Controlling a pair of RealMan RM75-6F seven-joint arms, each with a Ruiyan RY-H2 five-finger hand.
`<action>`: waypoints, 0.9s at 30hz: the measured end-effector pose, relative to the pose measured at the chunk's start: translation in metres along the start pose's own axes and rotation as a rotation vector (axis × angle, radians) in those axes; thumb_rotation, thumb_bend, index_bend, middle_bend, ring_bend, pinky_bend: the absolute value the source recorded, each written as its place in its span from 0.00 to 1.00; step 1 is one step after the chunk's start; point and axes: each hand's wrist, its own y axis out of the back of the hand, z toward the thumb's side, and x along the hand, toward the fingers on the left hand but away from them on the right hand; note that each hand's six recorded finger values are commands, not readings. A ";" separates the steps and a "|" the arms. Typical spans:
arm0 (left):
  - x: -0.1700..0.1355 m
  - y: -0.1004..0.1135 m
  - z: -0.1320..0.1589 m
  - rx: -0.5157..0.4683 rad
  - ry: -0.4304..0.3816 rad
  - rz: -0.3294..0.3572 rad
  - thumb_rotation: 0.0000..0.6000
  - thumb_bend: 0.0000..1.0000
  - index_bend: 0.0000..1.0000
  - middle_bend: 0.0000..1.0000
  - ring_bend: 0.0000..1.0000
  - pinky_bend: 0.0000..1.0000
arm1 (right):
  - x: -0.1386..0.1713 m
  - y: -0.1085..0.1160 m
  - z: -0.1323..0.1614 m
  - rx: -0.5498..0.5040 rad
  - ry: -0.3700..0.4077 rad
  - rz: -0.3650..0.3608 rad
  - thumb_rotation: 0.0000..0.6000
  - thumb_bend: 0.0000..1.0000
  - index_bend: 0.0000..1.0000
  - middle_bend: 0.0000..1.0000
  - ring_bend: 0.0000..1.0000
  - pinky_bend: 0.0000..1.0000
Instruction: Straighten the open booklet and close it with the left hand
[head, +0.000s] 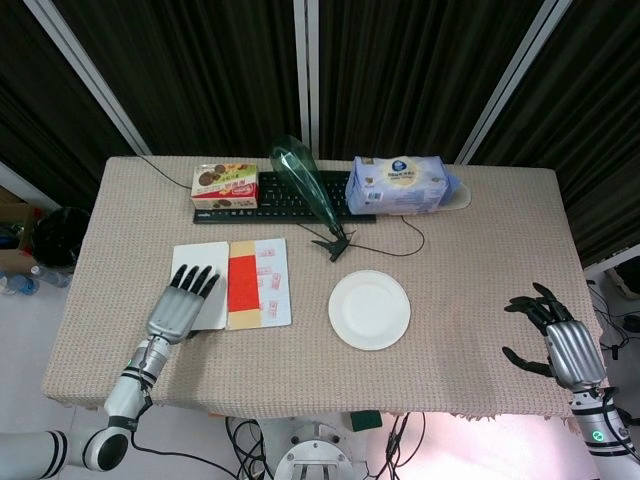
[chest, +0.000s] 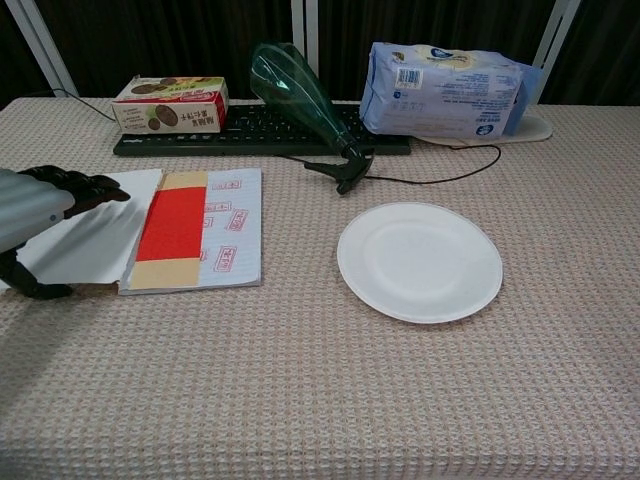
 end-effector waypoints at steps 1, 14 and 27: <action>0.000 0.002 -0.002 0.006 0.006 0.016 1.00 0.16 0.04 0.00 0.00 0.04 | 0.000 0.000 0.000 0.000 0.001 0.000 1.00 0.15 0.34 0.25 0.06 0.22; -0.009 0.028 0.002 -0.036 -0.017 0.256 1.00 0.15 0.04 0.00 0.00 0.04 | 0.002 0.002 0.004 0.002 0.011 -0.006 1.00 0.15 0.34 0.25 0.06 0.22; 0.011 0.083 0.047 -0.092 -0.156 0.446 1.00 0.14 0.04 0.00 0.00 0.04 | 0.007 0.006 0.004 0.004 0.007 -0.024 1.00 0.15 0.34 0.25 0.06 0.22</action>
